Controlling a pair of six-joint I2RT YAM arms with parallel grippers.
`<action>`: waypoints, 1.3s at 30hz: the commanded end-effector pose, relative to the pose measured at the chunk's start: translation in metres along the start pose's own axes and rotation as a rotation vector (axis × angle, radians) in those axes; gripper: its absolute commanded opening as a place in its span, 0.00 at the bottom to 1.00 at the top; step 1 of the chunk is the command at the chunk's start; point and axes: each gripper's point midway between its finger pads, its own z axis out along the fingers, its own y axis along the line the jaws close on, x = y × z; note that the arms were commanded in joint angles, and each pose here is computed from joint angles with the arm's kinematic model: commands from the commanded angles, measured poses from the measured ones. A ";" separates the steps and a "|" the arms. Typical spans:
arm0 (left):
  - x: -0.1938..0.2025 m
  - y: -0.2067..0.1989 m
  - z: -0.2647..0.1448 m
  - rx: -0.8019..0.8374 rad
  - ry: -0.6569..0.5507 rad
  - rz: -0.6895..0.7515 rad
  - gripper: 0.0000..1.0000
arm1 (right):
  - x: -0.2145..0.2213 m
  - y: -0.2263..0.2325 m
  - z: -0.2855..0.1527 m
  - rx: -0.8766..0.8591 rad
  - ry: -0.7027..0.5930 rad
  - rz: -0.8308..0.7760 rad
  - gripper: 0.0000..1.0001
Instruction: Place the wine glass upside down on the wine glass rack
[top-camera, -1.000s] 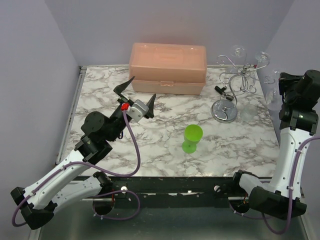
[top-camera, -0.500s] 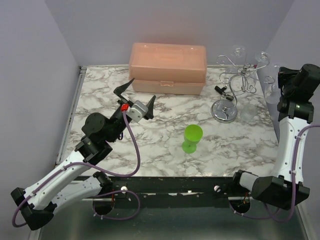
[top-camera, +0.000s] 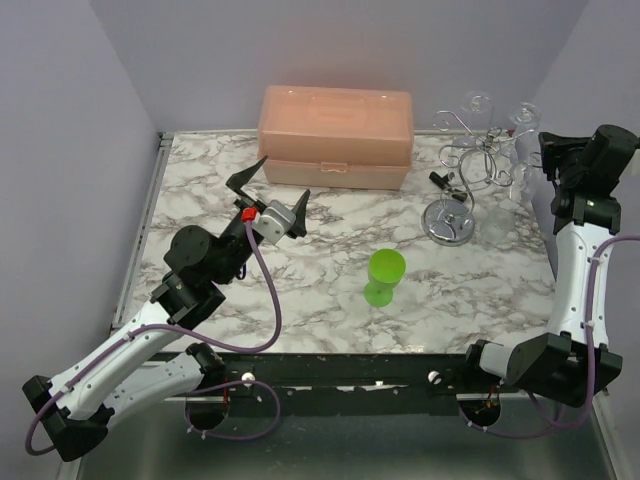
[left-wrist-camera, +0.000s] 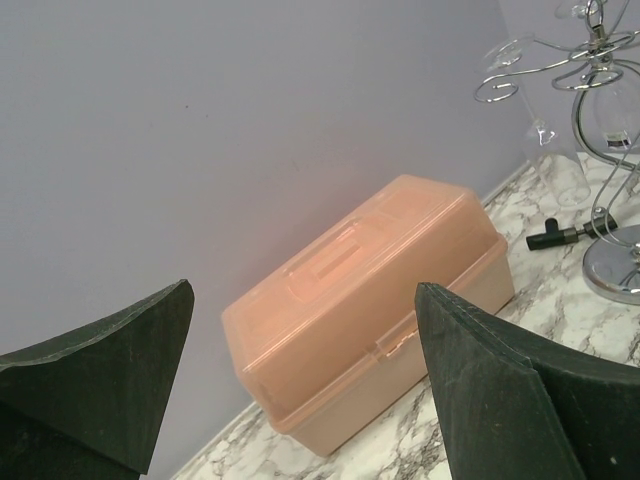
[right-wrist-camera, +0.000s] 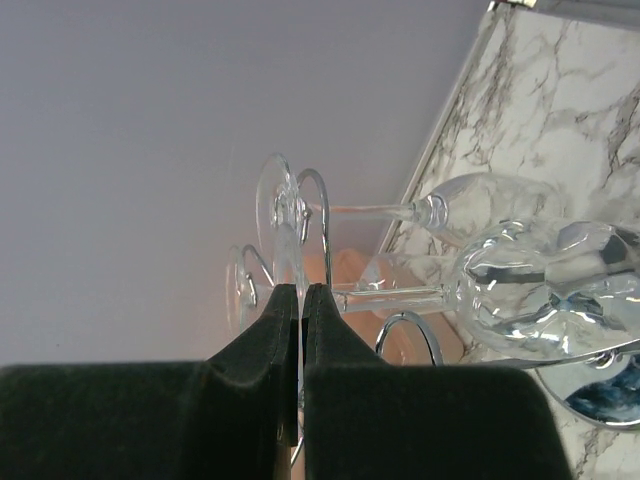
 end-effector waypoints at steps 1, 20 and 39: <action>0.000 0.007 -0.002 -0.042 -0.006 -0.019 0.95 | 0.009 0.014 -0.005 -0.073 0.064 0.022 0.00; 0.000 0.009 0.004 -0.033 -0.014 -0.014 0.95 | 0.009 0.012 -0.043 -0.038 0.091 0.027 0.00; -0.004 0.005 0.005 -0.006 -0.026 -0.029 0.96 | -0.023 -0.001 -0.055 0.032 -0.044 0.042 0.00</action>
